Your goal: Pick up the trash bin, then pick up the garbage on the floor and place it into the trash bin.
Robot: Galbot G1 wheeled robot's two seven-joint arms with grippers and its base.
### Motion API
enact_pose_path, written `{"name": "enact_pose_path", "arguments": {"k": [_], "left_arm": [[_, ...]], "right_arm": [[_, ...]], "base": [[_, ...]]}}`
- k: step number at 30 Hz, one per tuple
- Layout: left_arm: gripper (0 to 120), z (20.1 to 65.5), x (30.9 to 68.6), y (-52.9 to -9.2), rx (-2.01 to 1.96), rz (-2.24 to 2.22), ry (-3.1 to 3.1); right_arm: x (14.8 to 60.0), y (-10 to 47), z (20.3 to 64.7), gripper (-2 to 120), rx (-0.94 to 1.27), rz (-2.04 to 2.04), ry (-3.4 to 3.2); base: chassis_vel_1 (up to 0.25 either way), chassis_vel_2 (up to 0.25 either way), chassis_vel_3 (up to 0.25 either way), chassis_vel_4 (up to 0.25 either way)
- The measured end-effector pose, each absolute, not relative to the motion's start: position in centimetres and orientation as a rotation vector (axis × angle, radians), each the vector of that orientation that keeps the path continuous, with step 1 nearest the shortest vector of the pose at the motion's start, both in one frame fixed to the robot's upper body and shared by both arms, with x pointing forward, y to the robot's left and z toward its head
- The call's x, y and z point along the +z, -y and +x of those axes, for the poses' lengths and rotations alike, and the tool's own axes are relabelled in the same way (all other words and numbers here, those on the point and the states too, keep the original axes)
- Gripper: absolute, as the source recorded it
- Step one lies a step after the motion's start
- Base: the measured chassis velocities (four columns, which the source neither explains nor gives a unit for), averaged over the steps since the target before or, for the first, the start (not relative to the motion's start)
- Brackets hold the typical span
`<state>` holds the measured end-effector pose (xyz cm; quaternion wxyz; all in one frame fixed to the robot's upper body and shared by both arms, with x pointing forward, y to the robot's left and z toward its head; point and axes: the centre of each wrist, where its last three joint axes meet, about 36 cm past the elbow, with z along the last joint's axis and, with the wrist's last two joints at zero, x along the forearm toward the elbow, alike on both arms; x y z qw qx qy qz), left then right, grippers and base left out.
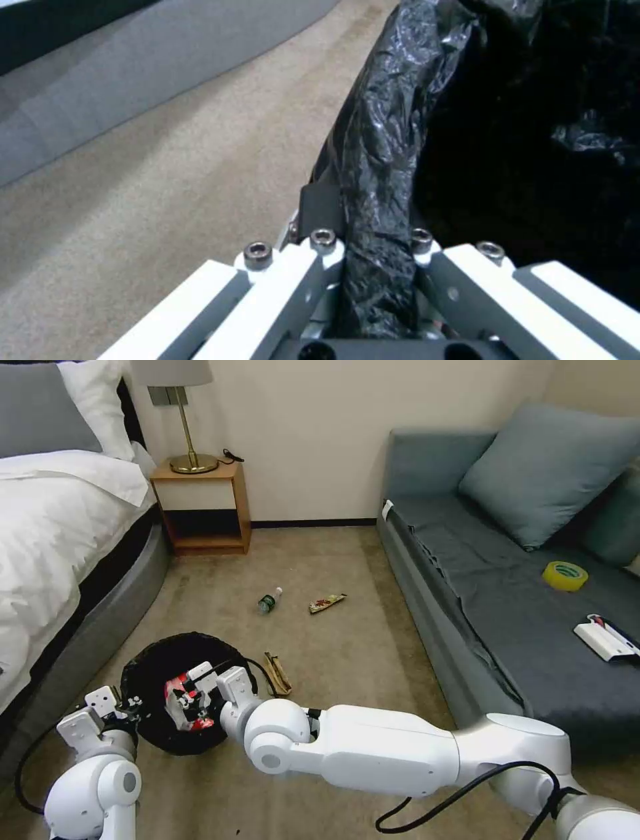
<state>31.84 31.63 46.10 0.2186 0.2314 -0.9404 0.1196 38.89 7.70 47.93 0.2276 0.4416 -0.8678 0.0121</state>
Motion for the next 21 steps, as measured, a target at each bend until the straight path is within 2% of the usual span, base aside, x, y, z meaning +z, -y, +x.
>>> {"name": "enact_pose_path", "arguments": {"k": [3,4,7,9,12,15,17,21], "left_arm": [[3,31.8,46.2,-31.7,0.329,0.641,2.604],[3,31.8,46.2,-31.7,0.329,0.641,2.604],[3,31.8,46.2,-31.8,0.326,0.641,2.607],[3,31.8,46.3,-31.9,0.325,0.641,2.608],[3,31.6,46.6,-32.2,0.315,0.654,2.616],[3,31.5,46.8,-32.3,0.312,0.657,2.622],[3,31.3,46.9,-32.5,0.311,0.662,2.629],[3,31.0,47.1,-32.8,0.304,0.68,2.633]], "right_arm": [[48.9,-6.8,39.6,54,0.026,1.202,2.458],[48.9,-6.8,39.6,54,0.026,1.202,2.458],[51.7,-3.7,41.8,67,-0.02,1.168,2.612],[52.1,-2.5,42.5,70,-0.023,1.153,2.656],[52.4,5.4,45.0,85,0.01,1.021,2.886],[52.7,8.9,44.7,92,0.057,0.949,2.999],[54.2,13.0,42.8,99,0.111,0.825,3.143],[55.1,16.7,39.5,100,0.108,0.602,3.233]], "base": [[0.0,0.0,0.0,0.0],[0.0,0.0,0.0,0.0],[0.0,0.0,0.0,0.0],[0.0,0.0,0.0,0.0],[0.0,0.0,0.0,0.0],[0.0,0.0,0.0,0.0],[0.0,0.0,0.0,0.0],[0.0,0.0,0.0,0.0]]}}
